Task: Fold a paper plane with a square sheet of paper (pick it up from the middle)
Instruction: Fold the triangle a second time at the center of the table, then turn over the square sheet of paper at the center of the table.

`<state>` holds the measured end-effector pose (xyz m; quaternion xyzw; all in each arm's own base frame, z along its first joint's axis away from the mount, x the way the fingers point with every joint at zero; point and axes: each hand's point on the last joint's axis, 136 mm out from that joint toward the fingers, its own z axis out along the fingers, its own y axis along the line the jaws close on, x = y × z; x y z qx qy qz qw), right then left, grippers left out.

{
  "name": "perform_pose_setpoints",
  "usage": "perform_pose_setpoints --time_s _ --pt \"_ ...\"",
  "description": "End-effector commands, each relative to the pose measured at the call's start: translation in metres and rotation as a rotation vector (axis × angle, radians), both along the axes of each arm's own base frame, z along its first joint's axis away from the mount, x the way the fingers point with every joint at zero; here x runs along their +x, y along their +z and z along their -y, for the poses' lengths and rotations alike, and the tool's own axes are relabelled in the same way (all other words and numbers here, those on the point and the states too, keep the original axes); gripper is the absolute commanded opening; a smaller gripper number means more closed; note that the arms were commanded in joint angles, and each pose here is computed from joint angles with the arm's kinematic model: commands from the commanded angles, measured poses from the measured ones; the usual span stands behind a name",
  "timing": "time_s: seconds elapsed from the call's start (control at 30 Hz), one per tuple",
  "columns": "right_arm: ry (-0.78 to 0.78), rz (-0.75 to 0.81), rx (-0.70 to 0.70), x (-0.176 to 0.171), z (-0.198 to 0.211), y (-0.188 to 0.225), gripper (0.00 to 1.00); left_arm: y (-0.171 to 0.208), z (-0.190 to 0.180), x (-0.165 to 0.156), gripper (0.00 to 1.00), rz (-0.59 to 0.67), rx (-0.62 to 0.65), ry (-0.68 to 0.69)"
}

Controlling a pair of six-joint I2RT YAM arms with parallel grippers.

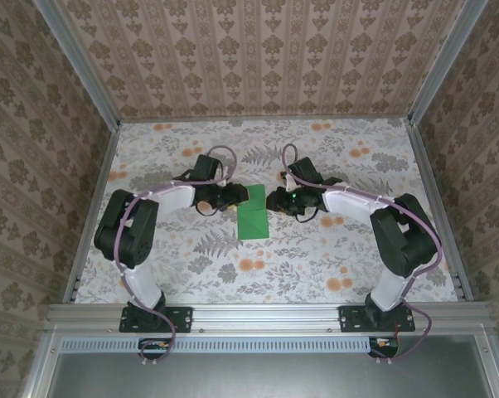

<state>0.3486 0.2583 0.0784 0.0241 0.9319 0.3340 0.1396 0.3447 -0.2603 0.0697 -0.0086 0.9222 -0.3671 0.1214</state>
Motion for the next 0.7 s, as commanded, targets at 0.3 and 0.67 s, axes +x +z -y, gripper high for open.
perform_pose_setpoints --time_s 0.3,0.67 --pt "0.191 -0.018 0.111 0.023 -0.021 -0.02 0.5 0.013 -0.05 0.001 0.95 0.096 -0.016 0.207" --pt "0.312 -0.054 0.171 0.011 -0.032 -0.032 0.46 0.019 -0.046 -0.008 1.0 0.103 -0.058 0.191"
